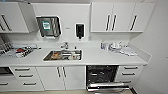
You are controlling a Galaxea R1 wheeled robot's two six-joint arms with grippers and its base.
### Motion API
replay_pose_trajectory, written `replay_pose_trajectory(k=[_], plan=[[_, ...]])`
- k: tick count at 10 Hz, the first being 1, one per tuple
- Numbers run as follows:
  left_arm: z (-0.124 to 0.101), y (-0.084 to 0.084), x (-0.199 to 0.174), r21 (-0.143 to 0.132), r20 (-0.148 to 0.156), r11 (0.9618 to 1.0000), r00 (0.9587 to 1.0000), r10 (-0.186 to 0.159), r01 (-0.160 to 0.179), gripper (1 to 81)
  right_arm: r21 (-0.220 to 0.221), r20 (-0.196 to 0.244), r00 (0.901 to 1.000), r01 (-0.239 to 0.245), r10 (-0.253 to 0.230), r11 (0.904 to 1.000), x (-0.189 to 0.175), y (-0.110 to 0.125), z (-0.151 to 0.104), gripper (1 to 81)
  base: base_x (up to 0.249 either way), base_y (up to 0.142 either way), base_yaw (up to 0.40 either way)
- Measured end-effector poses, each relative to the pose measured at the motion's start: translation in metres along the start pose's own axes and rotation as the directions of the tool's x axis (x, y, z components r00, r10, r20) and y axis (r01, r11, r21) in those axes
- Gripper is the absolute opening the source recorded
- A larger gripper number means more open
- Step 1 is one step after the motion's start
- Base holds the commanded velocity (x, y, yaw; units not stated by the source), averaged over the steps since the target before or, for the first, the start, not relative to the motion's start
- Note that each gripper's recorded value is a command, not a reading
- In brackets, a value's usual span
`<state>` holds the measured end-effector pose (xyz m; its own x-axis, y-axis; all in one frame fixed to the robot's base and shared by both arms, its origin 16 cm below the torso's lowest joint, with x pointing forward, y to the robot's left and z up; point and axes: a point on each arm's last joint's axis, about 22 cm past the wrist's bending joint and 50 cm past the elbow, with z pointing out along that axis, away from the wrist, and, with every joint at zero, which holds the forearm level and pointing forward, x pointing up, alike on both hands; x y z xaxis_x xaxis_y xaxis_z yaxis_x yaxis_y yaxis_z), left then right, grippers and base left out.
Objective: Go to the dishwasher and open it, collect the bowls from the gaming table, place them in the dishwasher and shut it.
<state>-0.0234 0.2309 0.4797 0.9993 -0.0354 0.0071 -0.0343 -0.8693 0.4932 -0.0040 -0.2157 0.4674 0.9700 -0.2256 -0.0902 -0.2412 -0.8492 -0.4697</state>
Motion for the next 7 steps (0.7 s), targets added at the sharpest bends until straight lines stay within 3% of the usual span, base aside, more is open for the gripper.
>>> replay_pose_trajectory(k=[2,4,7], plan=[[0.003,0.006,0.023,-0.001,-0.041,0.9992,0.9984,0.039,-0.039,81.1,0.001,-0.055,0.9984,0.012,-0.012,0.9999,0.016,0.001,-0.004,81.1,0.0,0.0,0.0],[0.009,0.004,0.037,0.021,-0.068,0.9977,0.9955,0.066,-0.065,81.1,-0.002,-0.087,0.996,0.021,-0.021,0.9998,0.023,0.003,-0.006,81.1,0.0,0.0,0.0],[0.028,0.004,0.034,0.055,-0.063,0.9965,0.9958,0.067,-0.064,81.1,-0.037,-0.075,0.9962,0.042,-0.044,0.9984,0.008,0.012,0.005,81.1,0.0,0.0,0.0]])
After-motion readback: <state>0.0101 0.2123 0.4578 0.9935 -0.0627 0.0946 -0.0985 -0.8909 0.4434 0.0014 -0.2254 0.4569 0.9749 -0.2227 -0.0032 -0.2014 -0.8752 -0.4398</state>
